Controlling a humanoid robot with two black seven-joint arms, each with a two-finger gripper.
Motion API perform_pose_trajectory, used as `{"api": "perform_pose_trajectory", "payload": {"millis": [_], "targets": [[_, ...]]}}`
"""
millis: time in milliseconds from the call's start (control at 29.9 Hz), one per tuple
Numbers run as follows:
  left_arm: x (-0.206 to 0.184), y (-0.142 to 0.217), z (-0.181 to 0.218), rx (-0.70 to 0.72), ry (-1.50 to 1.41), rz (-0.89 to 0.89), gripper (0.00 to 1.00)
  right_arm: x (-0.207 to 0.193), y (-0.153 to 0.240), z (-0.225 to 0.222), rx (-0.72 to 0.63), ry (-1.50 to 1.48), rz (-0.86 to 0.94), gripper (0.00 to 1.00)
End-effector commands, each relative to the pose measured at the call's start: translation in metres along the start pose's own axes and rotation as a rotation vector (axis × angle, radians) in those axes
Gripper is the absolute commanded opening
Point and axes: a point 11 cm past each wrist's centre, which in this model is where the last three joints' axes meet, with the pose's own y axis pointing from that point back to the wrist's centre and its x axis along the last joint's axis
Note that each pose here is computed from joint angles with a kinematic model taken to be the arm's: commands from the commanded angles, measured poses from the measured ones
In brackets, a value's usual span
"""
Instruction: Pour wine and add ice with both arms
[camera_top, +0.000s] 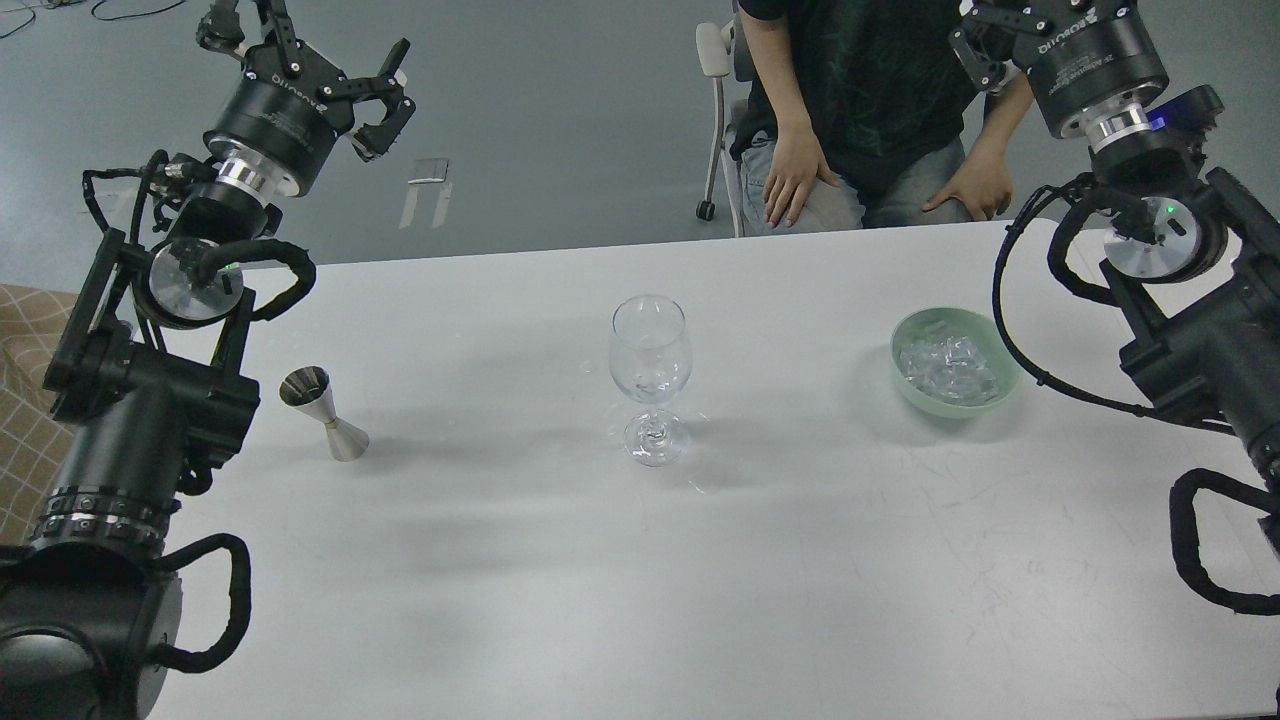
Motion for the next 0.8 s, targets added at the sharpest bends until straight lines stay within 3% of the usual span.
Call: {"api": "perform_pose_trajectory", "payload": {"millis": [0, 769], "targets": [[0.001, 0.001, 0.000, 0.001, -0.001, 0.003, 0.99, 0.009, 0.008, 0.004, 0.000, -0.023, 0.025, 1.00], [0.034, 0.014, -0.001, 0.009, 0.028, 0.133, 0.99, 0.036, 0.039, 0.025, -0.078, 0.005, 0.111, 1.00]]}}
